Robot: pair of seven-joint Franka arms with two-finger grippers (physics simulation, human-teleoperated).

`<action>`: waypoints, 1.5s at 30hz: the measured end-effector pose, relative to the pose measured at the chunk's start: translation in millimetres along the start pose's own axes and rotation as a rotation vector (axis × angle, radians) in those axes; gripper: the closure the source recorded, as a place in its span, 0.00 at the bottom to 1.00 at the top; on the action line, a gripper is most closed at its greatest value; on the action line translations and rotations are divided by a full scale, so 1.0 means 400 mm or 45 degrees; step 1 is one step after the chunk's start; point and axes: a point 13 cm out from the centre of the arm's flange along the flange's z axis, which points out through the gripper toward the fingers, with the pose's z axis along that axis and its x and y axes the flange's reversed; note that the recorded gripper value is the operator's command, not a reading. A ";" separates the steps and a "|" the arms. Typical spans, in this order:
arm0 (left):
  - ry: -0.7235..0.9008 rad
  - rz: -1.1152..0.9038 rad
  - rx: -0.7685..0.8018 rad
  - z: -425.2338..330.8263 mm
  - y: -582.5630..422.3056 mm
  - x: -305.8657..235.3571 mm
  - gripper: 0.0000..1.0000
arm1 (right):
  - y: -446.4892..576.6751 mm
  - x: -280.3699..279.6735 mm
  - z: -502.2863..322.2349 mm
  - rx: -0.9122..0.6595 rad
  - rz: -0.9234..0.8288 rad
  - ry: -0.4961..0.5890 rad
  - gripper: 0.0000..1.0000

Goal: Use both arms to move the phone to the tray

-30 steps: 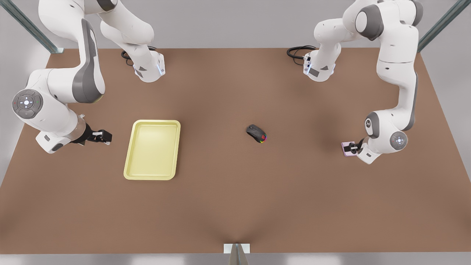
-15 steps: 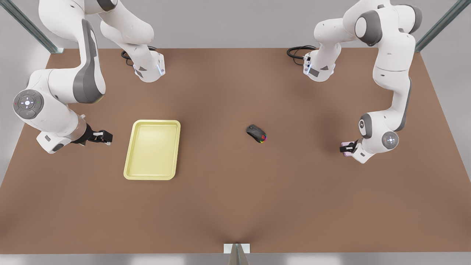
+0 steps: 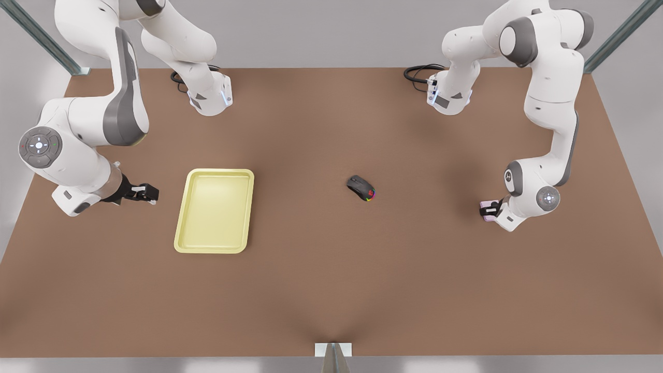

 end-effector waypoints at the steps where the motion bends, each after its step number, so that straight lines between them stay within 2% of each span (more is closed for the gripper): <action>1: -0.001 -0.001 0.000 -0.001 0.000 -0.001 0.26 | 0.001 0.000 0.000 0.000 -0.001 0.000 0.00; 5: -0.018 -0.003 0.001 -0.023 -0.008 -0.009 0.26 | 0.000 0.000 0.000 0.001 0.000 0.000 0.00; 8: -0.044 0.085 -0.017 -0.080 -0.158 -0.016 0.26 | 0.000 0.000 0.000 0.001 0.000 0.000 0.00; 14: -0.134 0.379 0.017 -0.289 -0.924 -0.083 0.26 | 0.002 0.000 0.000 0.000 -0.002 0.000 0.00; 16: -0.112 0.402 0.032 -0.308 -1.153 -0.026 0.26 | 0.003 -0.001 0.001 0.000 -0.003 0.000 0.00; 20: -0.012 0.322 0.018 -0.233 -1.381 0.114 0.26 | 0.003 -0.003 0.007 -0.003 -0.003 0.004 0.00; 28: 0.019 0.001 0.112 -0.180 -1.501 0.147 0.25 | 0.001 -0.011 0.005 -0.004 -0.005 -0.001 0.00; 29: 0.017 -0.027 0.124 -0.167 -1.516 0.149 0.22 | 0.001 -0.011 0.004 -0.004 -0.005 -0.001 0.00; 30: 0.012 -0.051 0.134 -0.156 -1.530 0.153 0.06 | 0.001 -0.011 0.004 -0.004 -0.006 -0.002 0.00; 31: 0.006 -0.073 0.143 -0.150 -1.543 0.157 0.00 | 0.001 -0.011 0.004 -0.004 -0.006 -0.002 0.00; 32: 0.000 -0.097 0.152 -0.148 -1.552 0.158 0.00 | 0.001 -0.011 0.004 -0.004 -0.006 -0.002 0.00; 34: -0.016 -0.145 0.169 -0.157 -1.560 0.151 0.00 | 0.001 -0.011 0.003 -0.004 -0.006 -0.003 0.00; 36: -0.084 -0.220 0.209 -0.339 -1.481 0.067 0.00 | 0.001 -0.019 0.009 -0.008 -0.007 -0.001 0.00; 38: -0.186 -0.404 0.247 -0.688 -1.135 -0.120 0.00 | 0.008 -0.031 0.007 -0.013 -0.012 -0.007 0.00; 40: -0.273 -0.556 0.143 -0.916 -0.714 -0.190 0.00 | 0.156 -0.085 0.006 -0.042 -0.128 -0.037 0.00; 42: -0.210 -0.586 0.048 -0.967 -0.468 -0.087 0.00 | 0.376 -0.114 0.062 -0.076 -0.271 -0.028 0.00; 45: -0.102 -0.475 -0.033 -0.960 -0.374 0.016 0.00 | 0.595 -0.120 0.182 -0.102 -0.375 -0.004 0.00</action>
